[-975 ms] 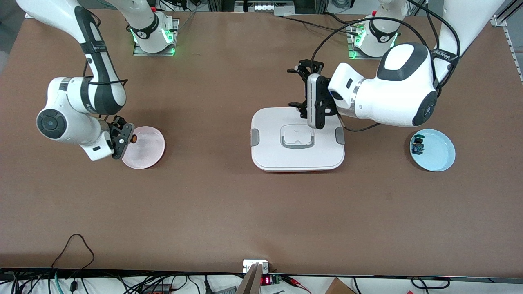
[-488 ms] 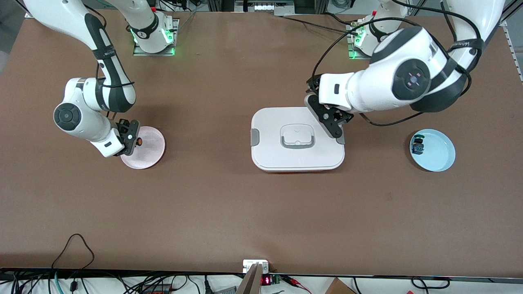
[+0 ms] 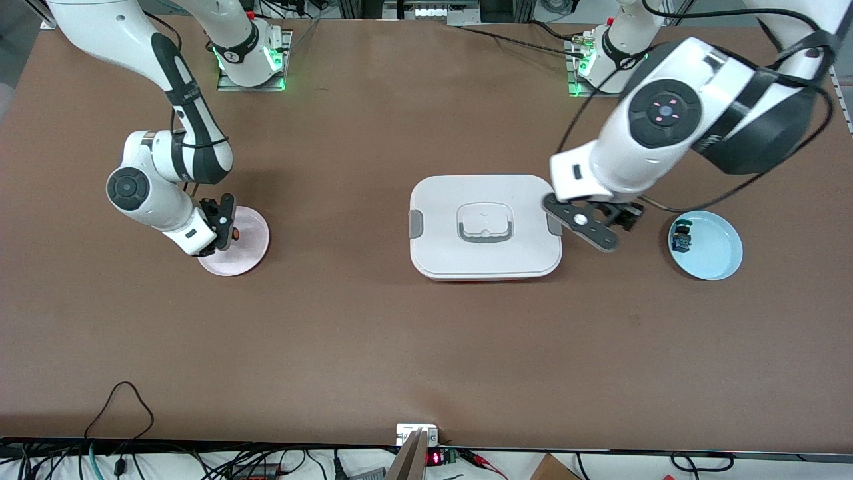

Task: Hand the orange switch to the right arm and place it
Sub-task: 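Carry the switch with the right gripper onto the white plate, then open the right gripper to release the switch on the plate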

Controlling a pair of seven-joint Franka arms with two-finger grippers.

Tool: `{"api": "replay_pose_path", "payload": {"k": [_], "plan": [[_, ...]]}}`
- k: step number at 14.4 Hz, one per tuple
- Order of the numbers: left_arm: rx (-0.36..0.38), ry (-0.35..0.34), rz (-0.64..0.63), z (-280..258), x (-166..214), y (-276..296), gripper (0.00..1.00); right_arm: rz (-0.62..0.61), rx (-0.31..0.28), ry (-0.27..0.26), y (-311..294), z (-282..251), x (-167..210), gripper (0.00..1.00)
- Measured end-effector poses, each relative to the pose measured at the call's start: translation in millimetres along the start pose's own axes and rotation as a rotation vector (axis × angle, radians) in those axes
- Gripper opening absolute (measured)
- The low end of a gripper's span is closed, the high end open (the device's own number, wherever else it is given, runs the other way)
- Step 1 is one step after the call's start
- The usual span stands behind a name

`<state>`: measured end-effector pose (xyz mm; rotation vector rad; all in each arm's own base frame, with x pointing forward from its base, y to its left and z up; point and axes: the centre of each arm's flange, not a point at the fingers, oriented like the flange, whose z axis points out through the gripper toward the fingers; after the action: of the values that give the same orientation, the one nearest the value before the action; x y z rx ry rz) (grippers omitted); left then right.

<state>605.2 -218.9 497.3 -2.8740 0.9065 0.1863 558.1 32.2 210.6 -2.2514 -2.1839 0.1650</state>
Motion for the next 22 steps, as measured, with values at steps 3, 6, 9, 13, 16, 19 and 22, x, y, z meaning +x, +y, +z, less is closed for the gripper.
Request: {"api": "replay_pose_path", "payload": {"k": [3, 6, 9, 13, 16, 19, 22], "plan": [[0.019, 0.051, -0.110, -20, -10, -61, 1.00, -0.024, -0.015, -0.001, 0, 2, 13, 0.42], [0.000, 0.089, -0.267, -34, -21, -110, 1.00, -0.025, -0.014, -0.003, 0, 7, 14, 0.42], [-0.039, 0.047, -0.506, -37, -26, -106, 1.00, -0.023, -0.003, -0.005, -3, 12, 12, 0.42], [-0.102, 0.030, -0.625, -50, -39, -106, 1.00, -0.001, 0.004, -0.005, -5, 14, 7, 0.45], [-0.193, 0.034, -0.686, -53, -74, -140, 1.00, 0.008, -0.008, 0.001, -1, -3, 7, 0.73], [-0.201, 0.069, -0.729, -49, -115, -171, 1.00, 0.042, -0.014, 0.024, 11, -58, 8, 1.00], [-0.161, 0.057, -0.777, -46, -148, -186, 1.00, 0.069, -0.090, 0.057, 27, -113, 8, 1.00]]}}
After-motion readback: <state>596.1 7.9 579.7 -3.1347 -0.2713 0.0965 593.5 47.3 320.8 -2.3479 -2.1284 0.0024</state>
